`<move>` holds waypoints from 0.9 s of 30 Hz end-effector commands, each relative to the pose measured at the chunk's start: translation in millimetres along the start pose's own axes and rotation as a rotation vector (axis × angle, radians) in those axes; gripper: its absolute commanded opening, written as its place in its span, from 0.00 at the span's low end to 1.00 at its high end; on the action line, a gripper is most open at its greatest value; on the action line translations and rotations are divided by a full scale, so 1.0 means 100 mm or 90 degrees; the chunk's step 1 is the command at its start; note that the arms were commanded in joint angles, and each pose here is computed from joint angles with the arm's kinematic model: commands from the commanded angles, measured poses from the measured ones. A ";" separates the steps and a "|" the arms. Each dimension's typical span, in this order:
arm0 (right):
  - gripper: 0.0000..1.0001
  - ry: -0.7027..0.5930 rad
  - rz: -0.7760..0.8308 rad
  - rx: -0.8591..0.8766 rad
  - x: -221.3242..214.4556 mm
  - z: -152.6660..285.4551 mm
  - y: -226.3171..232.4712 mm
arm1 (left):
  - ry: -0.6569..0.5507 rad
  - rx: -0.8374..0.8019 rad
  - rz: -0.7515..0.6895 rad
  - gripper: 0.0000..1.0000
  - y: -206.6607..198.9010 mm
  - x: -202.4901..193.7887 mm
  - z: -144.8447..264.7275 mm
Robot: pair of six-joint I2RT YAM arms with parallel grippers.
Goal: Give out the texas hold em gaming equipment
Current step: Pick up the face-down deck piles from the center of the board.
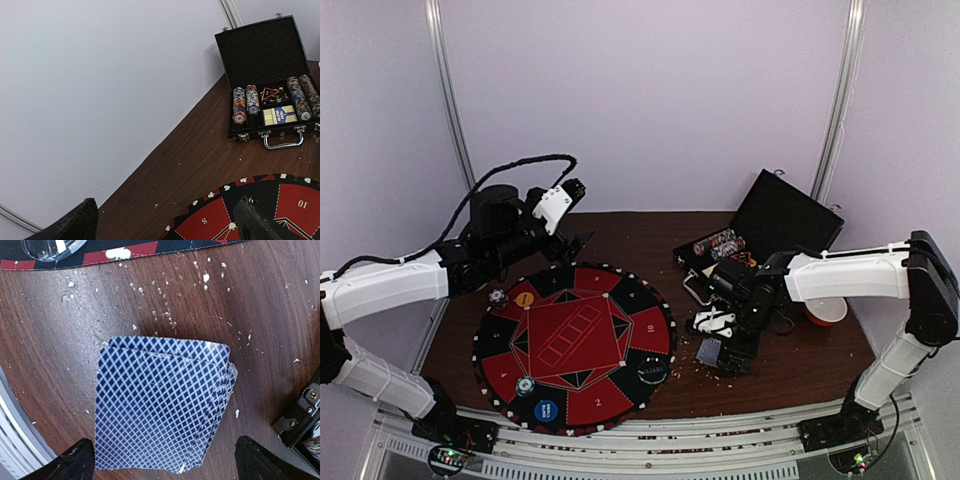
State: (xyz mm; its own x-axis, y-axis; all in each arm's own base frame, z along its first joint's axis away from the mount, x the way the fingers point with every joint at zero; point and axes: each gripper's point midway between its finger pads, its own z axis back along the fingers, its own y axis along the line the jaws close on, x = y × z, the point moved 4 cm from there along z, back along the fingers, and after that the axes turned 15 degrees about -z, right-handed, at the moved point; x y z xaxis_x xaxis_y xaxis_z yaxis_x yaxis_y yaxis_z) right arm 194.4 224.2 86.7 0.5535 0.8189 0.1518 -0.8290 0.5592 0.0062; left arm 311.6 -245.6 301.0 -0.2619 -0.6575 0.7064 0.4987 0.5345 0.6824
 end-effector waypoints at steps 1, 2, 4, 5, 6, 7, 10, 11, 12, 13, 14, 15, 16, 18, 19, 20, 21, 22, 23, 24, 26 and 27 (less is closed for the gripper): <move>1.00 0.013 -0.002 -0.027 -0.03 -0.06 -0.04 | -0.010 0.000 -0.004 0.98 0.00 0.00 -0.02; 1.00 0.013 -0.002 -0.028 -0.03 -0.06 -0.05 | -0.010 -0.001 -0.004 0.98 0.00 0.00 -0.02; 1.00 0.016 -0.004 -0.030 -0.03 -0.07 -0.06 | -0.011 -0.001 -0.005 0.98 0.00 0.01 -0.02; 1.00 0.018 -0.006 -0.028 -0.03 -0.08 -0.06 | -0.012 -0.002 -0.005 0.98 0.00 0.01 -0.02; 1.00 0.020 -0.007 -0.026 -0.04 -0.09 -0.06 | -0.013 -0.002 -0.005 0.98 0.00 0.01 -0.01; 1.00 0.022 -0.009 -0.024 -0.04 -0.10 -0.06 | -0.013 -0.003 -0.005 0.98 0.00 0.01 -0.01; 1.00 0.029 -0.012 -0.023 -0.07 -0.13 -0.07 | -0.015 -0.005 -0.005 0.98 -0.01 0.01 -0.01; 1.00 0.031 -0.013 -0.020 -0.07 -0.13 -0.07 | -0.016 -0.004 -0.004 0.98 0.00 0.02 -0.01; 1.00 0.031 -0.014 -0.013 -0.07 -0.14 -0.06 | -0.016 -0.004 -0.004 0.98 0.00 0.02 0.00; 1.00 0.032 -0.015 -0.005 -0.07 -0.14 -0.04 | -0.017 -0.005 -0.004 0.98 0.00 0.02 0.00; 1.00 0.034 -0.016 0.002 -0.07 -0.15 -0.02 | -0.017 -0.004 -0.004 0.98 0.00 0.02 0.00; 1.00 0.035 -0.017 0.009 -0.06 -0.15 -0.01 | -0.018 -0.005 -0.005 0.98 0.00 0.02 0.00; 1.00 0.040 -0.016 0.012 -0.07 -0.17 -0.01 | -0.018 -0.006 -0.005 0.98 0.00 0.02 0.00; 1.00 0.044 -0.018 0.007 -0.07 -0.20 -0.02 | -0.017 -0.007 -0.007 0.98 -0.01 0.02 0.00; 1.00 0.045 -0.022 0.005 -0.06 -0.21 -0.02 | -0.018 -0.007 -0.007 0.98 -0.01 0.02 0.00; 1.00 0.047 -0.023 0.005 -0.06 -0.23 -0.03 | -0.018 -0.005 -0.006 0.98 0.00 0.02 0.00; 1.00 0.051 -0.023 0.008 -0.06 -0.24 -0.02 | -0.017 -0.006 -0.007 0.98 -0.01 0.02 0.00; 1.00 0.054 -0.023 0.011 -0.06 -0.25 -0.02 | -0.017 -0.006 -0.007 0.98 0.00 0.02 0.00; 1.00 0.056 -0.023 0.012 -0.07 -0.25 -0.01 | -0.016 -0.007 -0.007 0.98 -0.01 0.01 0.00; 0.99 0.060 -0.022 0.012 -0.08 -0.26 -0.01 | -0.017 -0.006 -0.007 0.98 -0.01 0.02 0.00; 0.97 0.069 -0.018 0.003 -0.12 -0.27 -0.03 | -0.018 -0.006 -0.008 0.98 -0.01 0.02 0.00; 0.96 0.074 -0.015 -0.004 -0.15 -0.28 -0.04 | -0.019 -0.006 -0.008 0.98 -0.01 0.02 0.00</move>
State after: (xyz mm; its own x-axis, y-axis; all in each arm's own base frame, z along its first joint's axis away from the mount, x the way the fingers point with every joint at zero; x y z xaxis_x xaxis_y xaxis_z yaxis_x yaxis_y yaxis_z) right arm 195.4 222.4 61.6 0.5697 0.8179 0.0805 -0.8211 0.5706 0.0145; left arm 310.2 -247.6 300.7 -0.2728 -0.6528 0.7067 0.5096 0.5250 0.6817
